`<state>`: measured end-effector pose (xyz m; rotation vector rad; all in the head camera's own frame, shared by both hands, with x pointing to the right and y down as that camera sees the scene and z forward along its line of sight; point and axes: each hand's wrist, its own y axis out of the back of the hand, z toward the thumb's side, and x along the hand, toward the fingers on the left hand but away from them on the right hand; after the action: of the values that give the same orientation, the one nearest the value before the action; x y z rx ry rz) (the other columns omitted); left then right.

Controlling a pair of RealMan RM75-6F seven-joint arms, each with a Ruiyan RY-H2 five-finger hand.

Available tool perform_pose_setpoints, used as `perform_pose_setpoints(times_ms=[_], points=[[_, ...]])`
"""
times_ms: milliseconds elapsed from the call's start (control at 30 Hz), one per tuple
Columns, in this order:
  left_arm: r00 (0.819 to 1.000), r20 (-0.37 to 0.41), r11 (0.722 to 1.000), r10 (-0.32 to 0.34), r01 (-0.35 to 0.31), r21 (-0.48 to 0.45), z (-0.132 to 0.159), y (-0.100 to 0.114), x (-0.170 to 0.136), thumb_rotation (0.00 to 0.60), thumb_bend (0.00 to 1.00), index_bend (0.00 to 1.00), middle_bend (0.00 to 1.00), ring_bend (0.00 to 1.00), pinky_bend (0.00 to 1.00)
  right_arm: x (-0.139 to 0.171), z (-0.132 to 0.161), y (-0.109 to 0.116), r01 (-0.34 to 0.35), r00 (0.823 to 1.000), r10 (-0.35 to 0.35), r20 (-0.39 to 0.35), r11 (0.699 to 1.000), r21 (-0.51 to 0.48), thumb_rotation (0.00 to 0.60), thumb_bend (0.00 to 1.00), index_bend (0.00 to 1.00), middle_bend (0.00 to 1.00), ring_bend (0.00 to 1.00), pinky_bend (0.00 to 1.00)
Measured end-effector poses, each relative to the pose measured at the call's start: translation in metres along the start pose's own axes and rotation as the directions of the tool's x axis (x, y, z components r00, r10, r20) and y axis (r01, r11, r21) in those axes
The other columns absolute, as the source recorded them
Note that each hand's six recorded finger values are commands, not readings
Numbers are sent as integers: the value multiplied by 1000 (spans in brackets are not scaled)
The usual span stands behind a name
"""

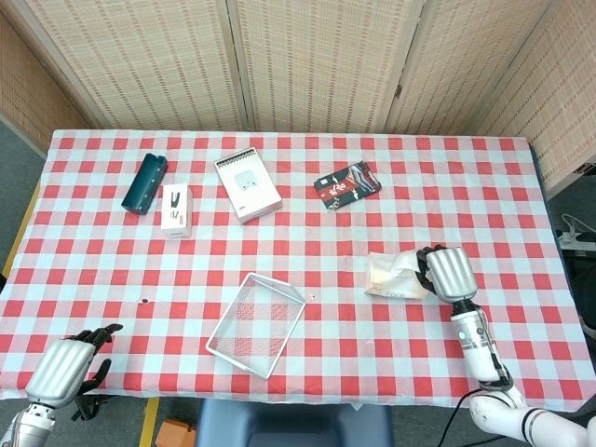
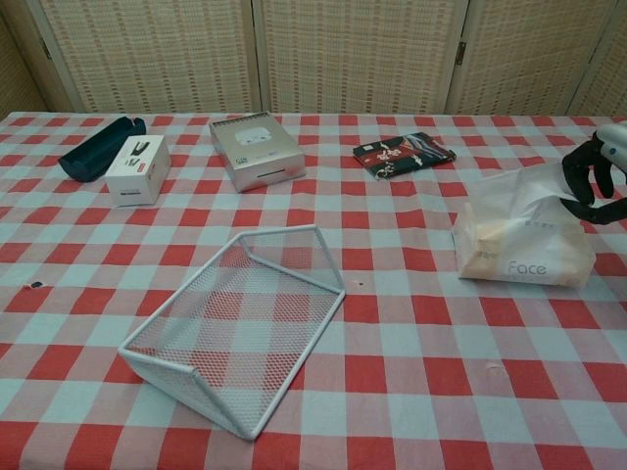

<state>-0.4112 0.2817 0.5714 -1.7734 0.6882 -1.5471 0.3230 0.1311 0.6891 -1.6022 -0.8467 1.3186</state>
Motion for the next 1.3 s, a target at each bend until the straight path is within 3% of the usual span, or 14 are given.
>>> perform_pose_setpoints(times_ms=[200,333,533,767,1033,1300], points=[[1000,3,1000,-2,2,-1,1,0,0,600,472,234,381,384,585,-3,15,34,55,997,-55,-44,998,-6,600,537,733,661,602,972],[1000,3,1000,-2,2,-1,1,0,0,600,471,234,381,384,585,-11,23,68,113,991,-111,-69,993,30,600,539,734,661,602,972],[1000,6,1000,-3,3,-1,2,0,-1,600,471,234,381,384,584,-40,18,103,183,983,-180,-39,979,91,600,541,737,661,602,973],[1000,4,1000,2,-2,-6,1,1,0,600,471,234,381,384,585,-67,-14,104,144,986,-155,60,976,163,600,543,737,661,602,973],[1000,7,1000,-8,8,-2,2,-1,0,600,470,234,381,384,586,-70,-7,102,139,989,-146,21,972,189,600,544,737,661,602,973],[1000,7,1000,-9,9,-3,2,-1,0,600,470,234,381,384,586,-87,-23,107,155,983,-177,48,944,291,600,544,737,662,602,973]])
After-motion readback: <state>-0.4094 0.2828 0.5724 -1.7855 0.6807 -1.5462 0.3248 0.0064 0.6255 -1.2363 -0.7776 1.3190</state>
